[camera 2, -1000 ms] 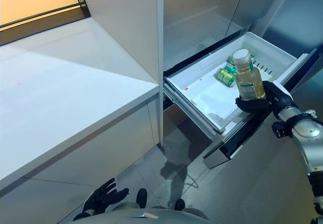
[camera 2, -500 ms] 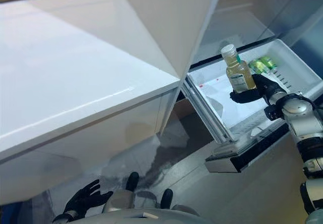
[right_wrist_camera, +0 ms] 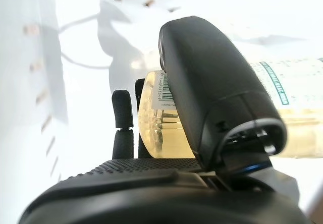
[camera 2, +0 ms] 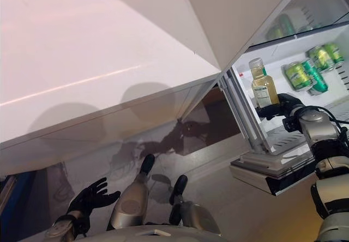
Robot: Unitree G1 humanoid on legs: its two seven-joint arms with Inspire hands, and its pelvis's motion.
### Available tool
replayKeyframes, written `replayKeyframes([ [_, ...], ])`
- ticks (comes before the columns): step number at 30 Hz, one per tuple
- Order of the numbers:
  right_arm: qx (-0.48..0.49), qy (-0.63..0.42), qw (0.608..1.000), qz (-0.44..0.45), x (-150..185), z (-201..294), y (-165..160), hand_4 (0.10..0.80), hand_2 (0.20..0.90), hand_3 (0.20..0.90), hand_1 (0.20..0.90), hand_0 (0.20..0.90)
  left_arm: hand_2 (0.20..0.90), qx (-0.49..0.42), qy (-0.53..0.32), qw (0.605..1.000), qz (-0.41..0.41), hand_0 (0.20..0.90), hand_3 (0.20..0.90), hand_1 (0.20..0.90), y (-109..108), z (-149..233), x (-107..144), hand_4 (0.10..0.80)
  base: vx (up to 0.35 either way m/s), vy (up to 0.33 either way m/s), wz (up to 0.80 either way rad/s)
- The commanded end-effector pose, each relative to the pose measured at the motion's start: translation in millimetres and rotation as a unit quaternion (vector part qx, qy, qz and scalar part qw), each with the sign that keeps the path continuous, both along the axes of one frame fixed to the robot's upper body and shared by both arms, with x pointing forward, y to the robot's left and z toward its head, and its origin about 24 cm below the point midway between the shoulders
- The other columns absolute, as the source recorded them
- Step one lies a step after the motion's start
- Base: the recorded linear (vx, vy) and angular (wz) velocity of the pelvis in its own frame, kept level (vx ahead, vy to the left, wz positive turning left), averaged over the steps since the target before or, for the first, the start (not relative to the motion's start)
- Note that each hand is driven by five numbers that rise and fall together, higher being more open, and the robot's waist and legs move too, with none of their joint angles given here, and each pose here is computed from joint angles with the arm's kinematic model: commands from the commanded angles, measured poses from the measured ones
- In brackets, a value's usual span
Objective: Put drinks into fridge and close the fridge
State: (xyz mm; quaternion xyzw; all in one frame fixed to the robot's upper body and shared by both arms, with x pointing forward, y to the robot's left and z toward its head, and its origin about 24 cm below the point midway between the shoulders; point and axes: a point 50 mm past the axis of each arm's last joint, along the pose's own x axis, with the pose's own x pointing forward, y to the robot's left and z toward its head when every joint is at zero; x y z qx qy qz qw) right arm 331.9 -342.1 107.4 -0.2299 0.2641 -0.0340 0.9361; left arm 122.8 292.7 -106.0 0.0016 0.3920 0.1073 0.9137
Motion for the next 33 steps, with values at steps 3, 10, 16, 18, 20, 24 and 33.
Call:
replayKeyframes([
  [3,-0.052,-0.123,0.991,-0.011,25,116,-10,0.100,0.300,0.200,0.300,0.300,0.900,0.001,0.000,1.000,0.024,0.900,0.900,0.900,14,16,25,0.800,-0.100,0.037,-0.01],
  [10,-0.111,-0.059,0.992,0.008,27,113,-12,0.100,0.300,0.200,0.300,0.300,0.900,-0.011,-0.013,0.999,0.033,0.900,0.900,0.900,15,27,55,0.800,-0.059,0.027,-0.10],
  [16,-0.133,0.019,0.991,0.015,26,108,-16,0.100,0.300,0.200,0.300,0.300,0.900,-0.006,-0.008,1.000,0.029,0.900,0.900,0.900,16,30,65,0.800,0.005,-0.024,0.01],
  [18,-0.137,0.046,0.989,0.009,24,105,-19,0.100,0.300,0.200,0.300,0.300,0.900,-0.002,-0.005,1.000,0.030,0.900,0.900,0.900,17,30,66,0.800,0.023,-0.039,0.01],
  [20,-0.133,0.089,0.987,0.002,20,100,-23,0.100,0.300,0.200,0.300,0.300,0.900,0.002,-0.004,1.000,0.031,0.900,0.900,0.900,19,30,66,0.800,0.035,-0.042,0.03],
  [24,-0.132,0.149,0.980,-0.005,14,93,-28,0.100,0.300,0.200,0.300,0.300,0.900,0.006,-0.001,1.000,0.025,0.900,0.900,0.900,21,31,67,0.800,0.032,-0.034,0.09],
  [33,-0.115,0.225,0.967,-0.032,2,71,-36,0.100,0.300,0.200,0.300,0.300,0.900,0.022,0.005,1.000,0.017,0.900,0.900,0.900,31,34,63,0.800,0.037,-0.056,0.06],
])
